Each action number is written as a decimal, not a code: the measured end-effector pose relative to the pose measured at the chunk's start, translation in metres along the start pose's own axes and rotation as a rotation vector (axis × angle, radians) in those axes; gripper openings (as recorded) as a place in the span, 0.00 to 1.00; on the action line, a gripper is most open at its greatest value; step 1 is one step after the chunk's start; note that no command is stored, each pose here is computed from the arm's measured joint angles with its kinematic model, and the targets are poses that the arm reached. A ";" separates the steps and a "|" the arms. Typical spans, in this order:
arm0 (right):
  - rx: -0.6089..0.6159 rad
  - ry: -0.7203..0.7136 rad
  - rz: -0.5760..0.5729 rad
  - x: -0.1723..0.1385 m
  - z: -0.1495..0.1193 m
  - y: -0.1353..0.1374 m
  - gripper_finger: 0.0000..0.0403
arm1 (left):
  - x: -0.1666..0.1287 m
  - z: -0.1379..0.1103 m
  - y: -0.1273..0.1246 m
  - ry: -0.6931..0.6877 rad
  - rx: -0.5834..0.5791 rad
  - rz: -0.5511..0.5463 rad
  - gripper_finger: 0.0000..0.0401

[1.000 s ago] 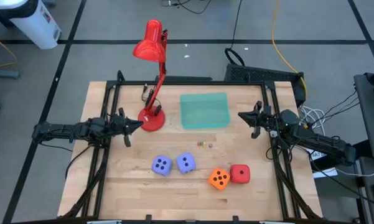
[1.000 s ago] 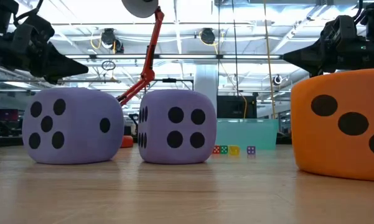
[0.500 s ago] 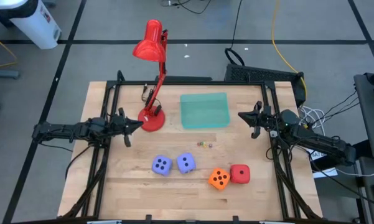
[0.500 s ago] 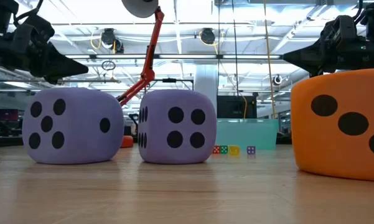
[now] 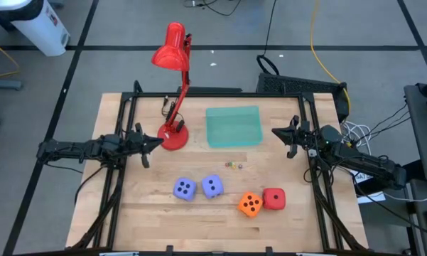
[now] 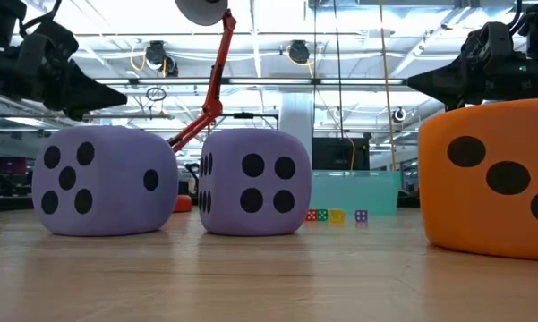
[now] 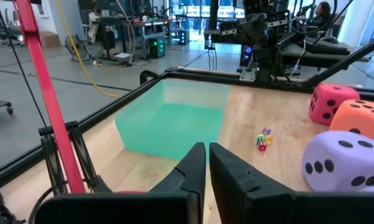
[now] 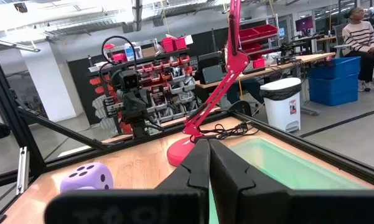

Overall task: Pick & Place Dice
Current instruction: Put the large red dice into the bin

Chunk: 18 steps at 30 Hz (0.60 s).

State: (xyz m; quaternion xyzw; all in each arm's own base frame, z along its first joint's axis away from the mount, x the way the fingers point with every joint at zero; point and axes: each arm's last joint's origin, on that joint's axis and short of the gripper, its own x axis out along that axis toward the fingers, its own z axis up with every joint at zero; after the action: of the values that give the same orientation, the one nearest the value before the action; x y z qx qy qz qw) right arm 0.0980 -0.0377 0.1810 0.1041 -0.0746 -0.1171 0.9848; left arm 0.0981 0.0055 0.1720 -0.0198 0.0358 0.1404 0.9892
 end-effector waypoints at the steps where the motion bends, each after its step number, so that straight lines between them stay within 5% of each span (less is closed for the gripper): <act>1: 0.000 0.000 0.000 0.000 0.000 0.000 0.00 | 0.000 0.001 0.000 -0.013 -0.002 -0.001 0.08; 14: 0.003 -0.002 0.000 0.000 0.000 0.000 0.00 | -0.002 0.020 0.000 -0.202 -0.029 -0.006 0.08; 18: -0.001 -0.011 0.000 0.000 0.001 0.000 0.00 | -0.002 0.018 0.000 -0.184 -0.146 -0.018 0.08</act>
State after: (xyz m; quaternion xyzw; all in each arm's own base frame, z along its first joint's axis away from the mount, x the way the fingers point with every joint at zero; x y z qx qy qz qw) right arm 0.0978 -0.0377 0.1822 0.1030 -0.0801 -0.1176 0.9845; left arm 0.0978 0.0056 0.1905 -0.0790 -0.0656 0.1352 0.9855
